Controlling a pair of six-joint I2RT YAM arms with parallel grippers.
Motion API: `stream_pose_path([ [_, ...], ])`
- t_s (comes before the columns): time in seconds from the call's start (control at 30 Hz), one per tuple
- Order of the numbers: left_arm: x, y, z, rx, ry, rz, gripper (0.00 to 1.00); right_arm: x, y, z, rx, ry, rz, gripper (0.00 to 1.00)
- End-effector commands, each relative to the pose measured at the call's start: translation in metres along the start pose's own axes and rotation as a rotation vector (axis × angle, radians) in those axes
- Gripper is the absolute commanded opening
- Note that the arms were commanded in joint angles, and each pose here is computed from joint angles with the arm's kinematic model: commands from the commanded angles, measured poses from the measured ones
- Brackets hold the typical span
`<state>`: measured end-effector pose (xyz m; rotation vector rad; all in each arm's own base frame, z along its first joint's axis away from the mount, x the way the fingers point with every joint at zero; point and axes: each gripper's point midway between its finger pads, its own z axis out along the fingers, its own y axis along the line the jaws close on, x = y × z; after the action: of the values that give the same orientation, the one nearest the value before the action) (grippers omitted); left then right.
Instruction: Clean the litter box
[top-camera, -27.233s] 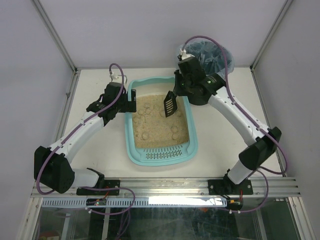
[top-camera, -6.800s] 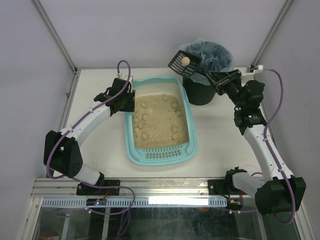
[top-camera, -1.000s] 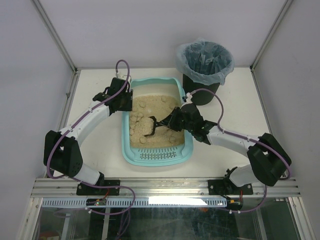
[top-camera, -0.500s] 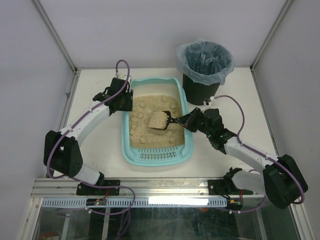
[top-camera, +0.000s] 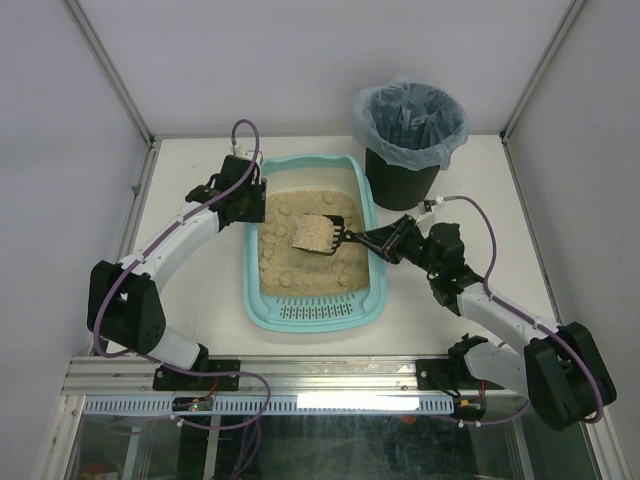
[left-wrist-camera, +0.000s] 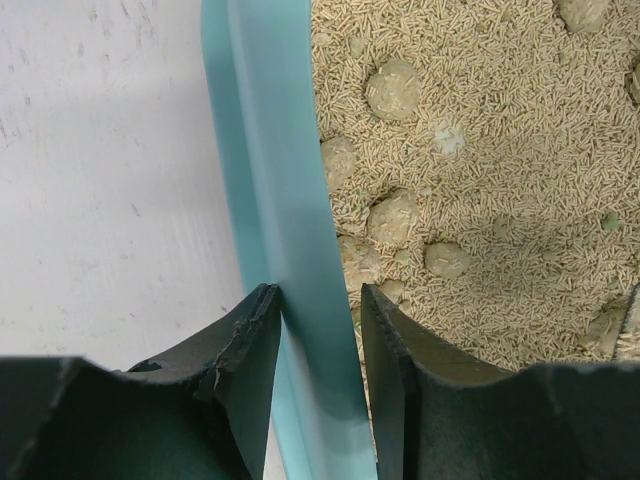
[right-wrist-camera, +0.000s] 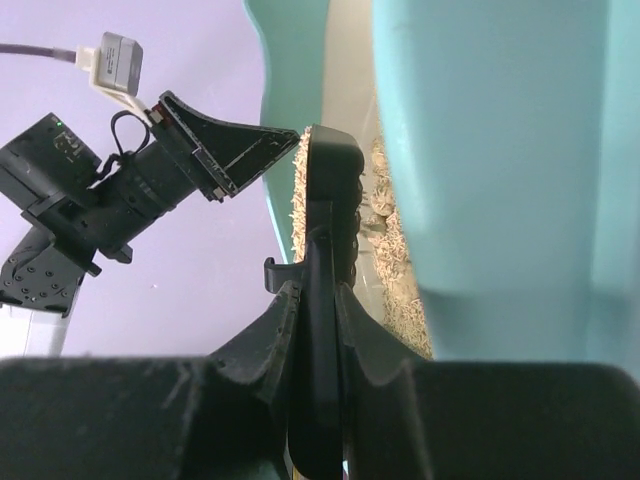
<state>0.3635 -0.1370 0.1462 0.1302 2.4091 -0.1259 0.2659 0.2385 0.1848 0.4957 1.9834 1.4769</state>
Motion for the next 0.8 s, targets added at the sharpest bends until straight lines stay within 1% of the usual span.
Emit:
stream_pose_path([
  [0.0,-0.006,-0.017,-0.003,0.071,-0.022,0.004,0.37,-0.015,0.034,-0.013,-0.164,-0.055,0.038,0.0],
  [0.1,-0.006,-0.018,-0.003,0.076,-0.021,0.005,0.37,-0.004,0.05,-0.012,-0.237,0.029,0.029,0.0],
  [0.13,-0.006,-0.018,-0.002,0.078,-0.02,0.005,0.38,-0.005,0.051,-0.013,-0.254,0.024,0.043,0.0],
  [0.23,-0.005,-0.017,-0.003,0.073,-0.021,0.005,0.38,-0.015,0.04,-0.015,-0.229,-0.03,0.1,0.0],
  [0.33,-0.006,-0.017,-0.003,0.072,-0.023,0.004,0.38,-0.002,0.054,-0.011,-0.276,0.055,0.063,0.0],
  [0.37,-0.006,-0.017,-0.003,0.074,-0.021,0.005,0.38,-0.002,0.059,-0.012,-0.301,0.06,0.066,0.0],
  [0.47,-0.005,-0.018,-0.002,0.078,-0.017,0.005,0.37,-0.018,0.04,-0.015,-0.251,-0.019,0.139,0.0],
  [0.5,-0.004,-0.018,-0.002,0.078,-0.017,0.006,0.37,-0.017,0.04,-0.014,-0.243,-0.015,0.132,0.0],
  [0.57,-0.006,-0.018,-0.003,0.077,-0.021,0.005,0.38,-0.006,0.056,-0.011,-0.283,0.056,0.08,0.0],
  [0.6,-0.006,-0.018,-0.003,0.077,-0.021,0.004,0.38,-0.003,0.058,-0.012,-0.3,0.071,0.077,0.0],
  [0.63,-0.006,-0.018,-0.002,0.08,-0.019,0.005,0.38,-0.008,0.056,-0.013,-0.302,0.047,0.094,0.0],
  [0.7,-0.005,-0.019,-0.002,0.083,-0.016,0.006,0.37,-0.023,0.037,-0.016,-0.238,-0.027,0.158,0.0],
  [0.73,-0.005,-0.018,-0.002,0.08,-0.017,0.004,0.37,-0.026,0.036,-0.016,-0.231,-0.038,0.154,0.0],
  [0.77,-0.005,-0.018,-0.002,0.078,-0.018,0.004,0.37,-0.021,0.044,-0.013,-0.246,-0.004,0.124,0.0],
])
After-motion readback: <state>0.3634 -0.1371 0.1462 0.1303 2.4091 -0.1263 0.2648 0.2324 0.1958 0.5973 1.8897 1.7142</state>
